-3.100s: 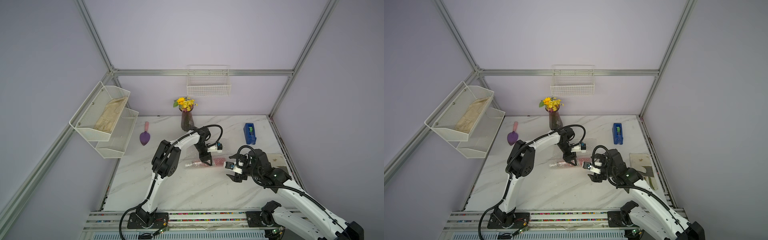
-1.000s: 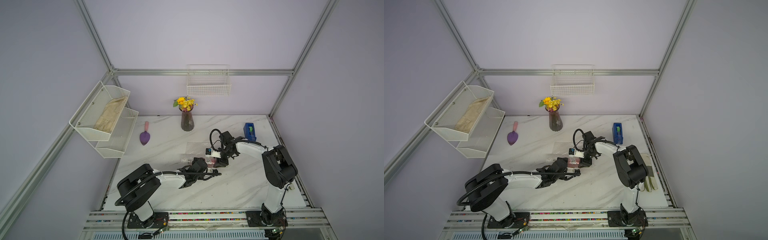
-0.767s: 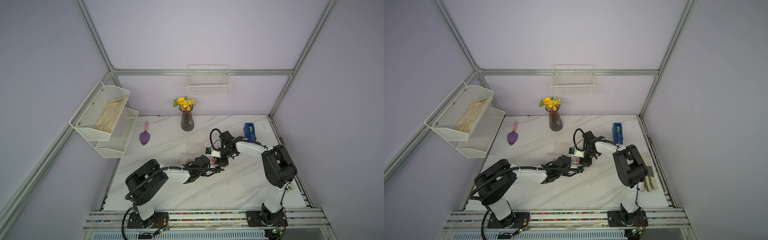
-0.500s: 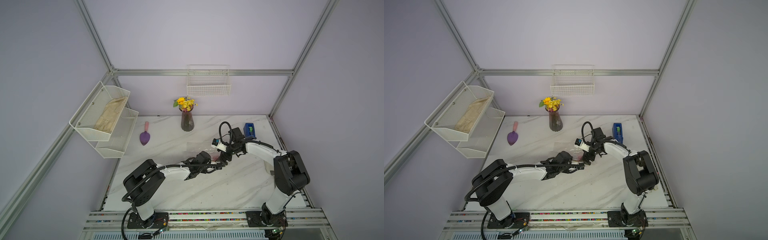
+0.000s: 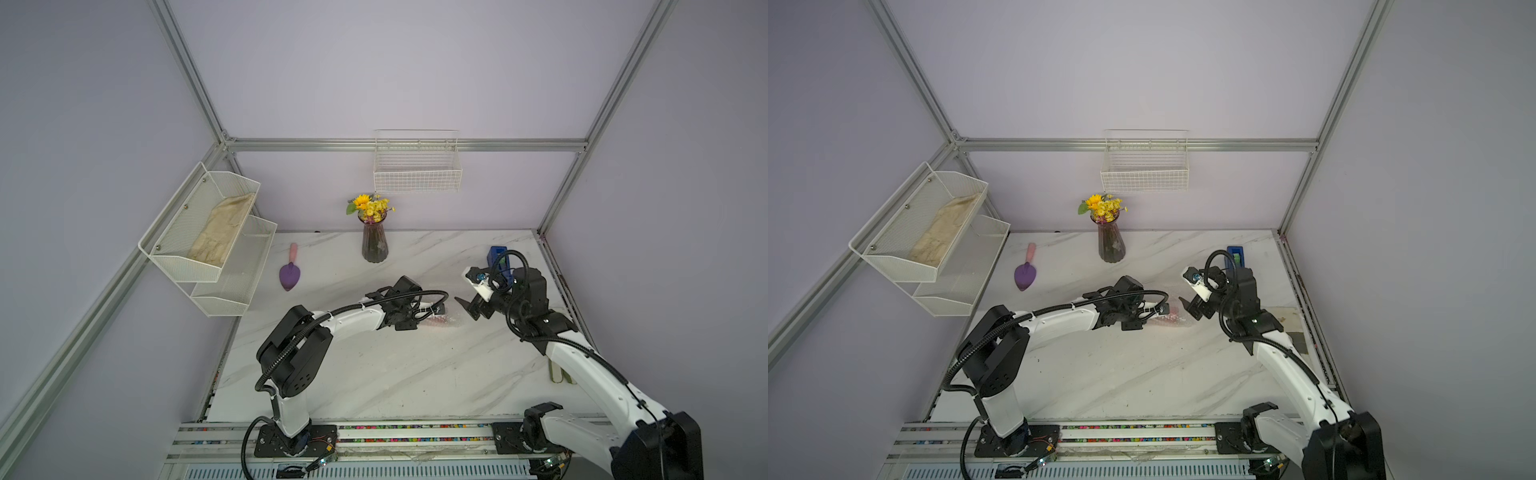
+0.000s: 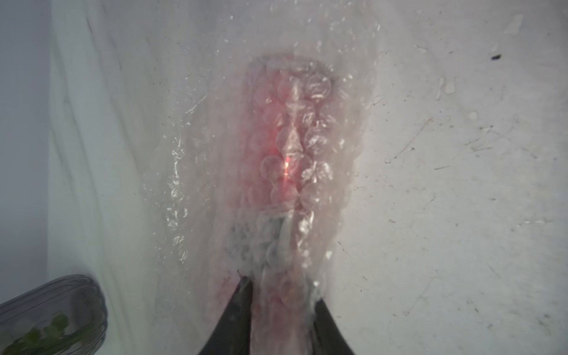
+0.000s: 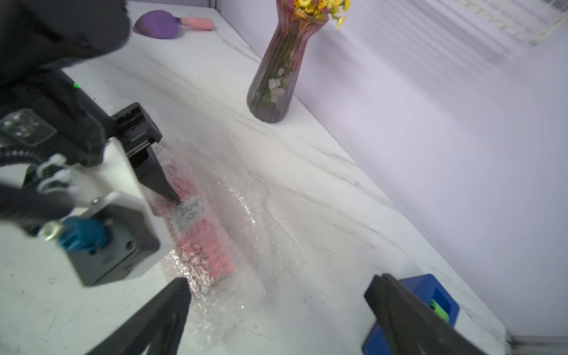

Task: Wrap wine bottles in bubble wrap
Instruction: Wrap the wine bottle in bubble wrap.

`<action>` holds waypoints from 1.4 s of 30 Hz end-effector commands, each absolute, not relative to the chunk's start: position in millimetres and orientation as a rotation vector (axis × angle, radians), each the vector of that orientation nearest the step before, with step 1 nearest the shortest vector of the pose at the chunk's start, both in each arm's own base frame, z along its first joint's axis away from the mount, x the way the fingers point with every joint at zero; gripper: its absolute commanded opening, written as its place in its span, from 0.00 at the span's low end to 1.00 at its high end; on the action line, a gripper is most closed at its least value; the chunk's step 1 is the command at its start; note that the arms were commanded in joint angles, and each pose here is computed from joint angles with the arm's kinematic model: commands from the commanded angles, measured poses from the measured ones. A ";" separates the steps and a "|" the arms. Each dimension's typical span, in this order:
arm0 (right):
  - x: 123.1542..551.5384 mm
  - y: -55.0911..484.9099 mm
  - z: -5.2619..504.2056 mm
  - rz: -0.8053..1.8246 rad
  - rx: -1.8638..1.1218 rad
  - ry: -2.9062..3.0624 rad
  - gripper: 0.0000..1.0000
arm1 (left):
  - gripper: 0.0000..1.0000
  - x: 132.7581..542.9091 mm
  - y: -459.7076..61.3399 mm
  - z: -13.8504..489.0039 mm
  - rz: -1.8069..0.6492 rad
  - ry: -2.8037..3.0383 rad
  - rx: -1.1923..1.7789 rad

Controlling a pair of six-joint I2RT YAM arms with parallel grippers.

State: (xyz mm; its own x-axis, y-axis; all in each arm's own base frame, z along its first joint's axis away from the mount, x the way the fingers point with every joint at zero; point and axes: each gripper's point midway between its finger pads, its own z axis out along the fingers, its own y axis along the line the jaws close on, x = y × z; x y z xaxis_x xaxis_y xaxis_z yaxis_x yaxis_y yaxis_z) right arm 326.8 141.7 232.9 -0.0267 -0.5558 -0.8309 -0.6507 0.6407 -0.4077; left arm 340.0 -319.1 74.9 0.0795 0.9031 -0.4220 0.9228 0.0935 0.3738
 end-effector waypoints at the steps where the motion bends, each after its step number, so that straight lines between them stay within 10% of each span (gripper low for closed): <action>1: 306.1 135.9 234.6 0.018 -1.080 1.613 0.97 | 0.30 273.5 -285.5 9.5 -0.356 2.179 2.001; 11: 253.2 160.0 175.4 0.037 -1.447 1.613 0.97 | 0.35 286.8 -277.6 12.1 -0.616 2.469 2.009; 35: 355.6 227.6 58.9 -0.213 -1.664 1.575 0.97 | 0.37 312.3 -276.4 -9.7 -0.751 2.580 2.020; 42: 349.0 219.0 25.3 -0.122 -1.787 1.689 0.77 | 0.37 321.4 -273.7 3.7 -0.653 2.558 2.000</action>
